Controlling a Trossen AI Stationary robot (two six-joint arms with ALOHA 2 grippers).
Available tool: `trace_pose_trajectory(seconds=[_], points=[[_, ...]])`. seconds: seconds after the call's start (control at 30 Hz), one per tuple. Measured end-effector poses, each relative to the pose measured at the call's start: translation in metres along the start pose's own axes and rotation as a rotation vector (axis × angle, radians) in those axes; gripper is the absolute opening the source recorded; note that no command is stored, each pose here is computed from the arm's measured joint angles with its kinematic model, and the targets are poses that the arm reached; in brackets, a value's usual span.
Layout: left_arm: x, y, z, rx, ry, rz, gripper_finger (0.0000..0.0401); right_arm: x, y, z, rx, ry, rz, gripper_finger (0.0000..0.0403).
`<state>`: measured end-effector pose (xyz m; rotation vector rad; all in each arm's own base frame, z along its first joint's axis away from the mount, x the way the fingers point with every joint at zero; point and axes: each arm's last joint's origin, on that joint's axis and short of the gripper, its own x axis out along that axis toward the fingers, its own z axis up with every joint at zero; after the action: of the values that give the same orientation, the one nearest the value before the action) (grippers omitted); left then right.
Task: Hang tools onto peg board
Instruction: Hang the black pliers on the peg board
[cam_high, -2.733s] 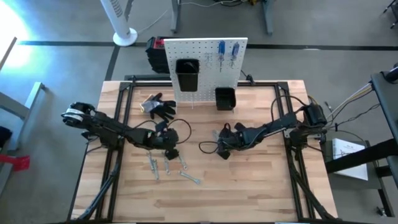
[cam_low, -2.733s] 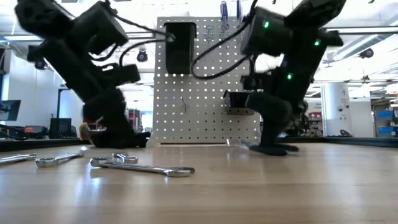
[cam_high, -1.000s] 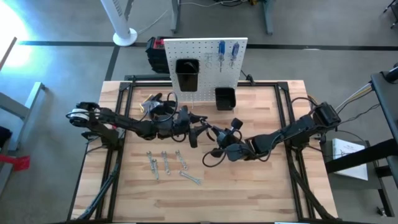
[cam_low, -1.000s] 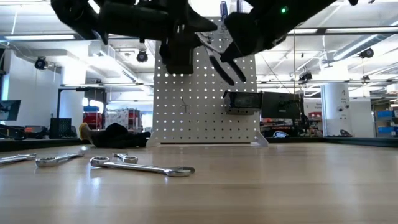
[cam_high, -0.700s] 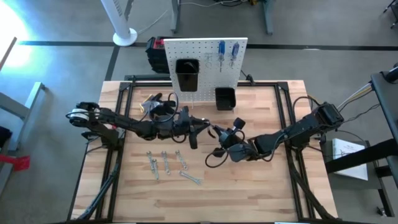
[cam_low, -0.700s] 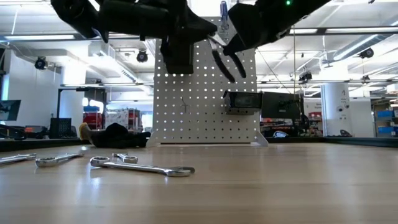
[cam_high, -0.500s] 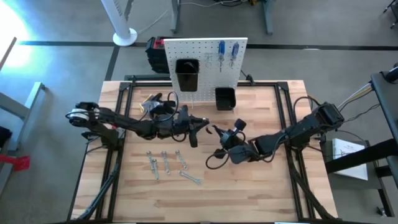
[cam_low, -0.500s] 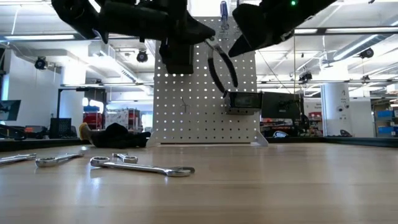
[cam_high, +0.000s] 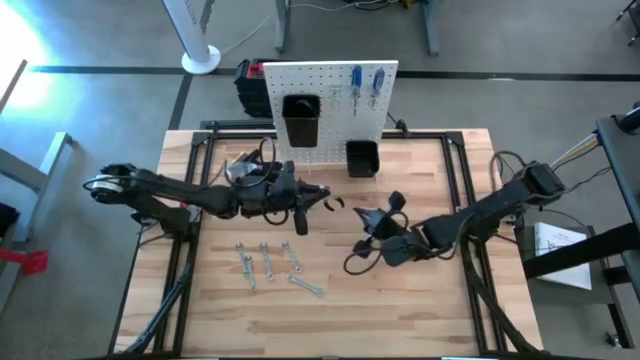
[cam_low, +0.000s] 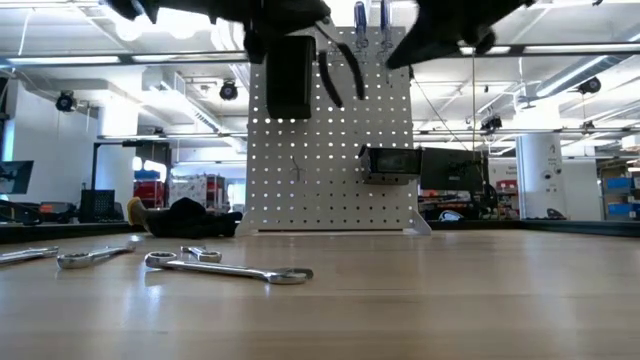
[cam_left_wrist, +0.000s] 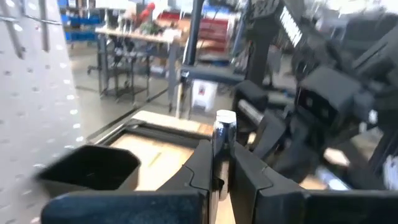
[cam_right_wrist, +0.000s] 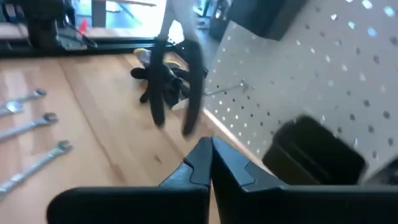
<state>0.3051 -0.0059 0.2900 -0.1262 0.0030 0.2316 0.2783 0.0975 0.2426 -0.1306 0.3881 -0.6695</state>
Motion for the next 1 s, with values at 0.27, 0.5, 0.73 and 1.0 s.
trace_pose_trajectory(seconds=[0.27,0.5,0.73,1.0], points=[[-0.004,-0.007,0.051,0.130,0.107,0.102,0.0016,-0.026,-0.034,-0.014,0.201,0.158,-0.007,0.0032],[-0.007,-0.006,0.096,0.269,0.055,0.251,0.0016,-0.030,-0.040,-0.048,0.290,0.224,-0.031,0.0051],[-0.002,0.009,0.133,0.286,0.011,0.326,0.0016,-0.029,-0.038,-0.068,0.319,0.283,-0.029,0.0052],[0.010,0.029,0.164,0.282,-0.039,0.382,0.0015,-0.030,-0.039,-0.071,0.327,0.296,-0.022,0.0048]])
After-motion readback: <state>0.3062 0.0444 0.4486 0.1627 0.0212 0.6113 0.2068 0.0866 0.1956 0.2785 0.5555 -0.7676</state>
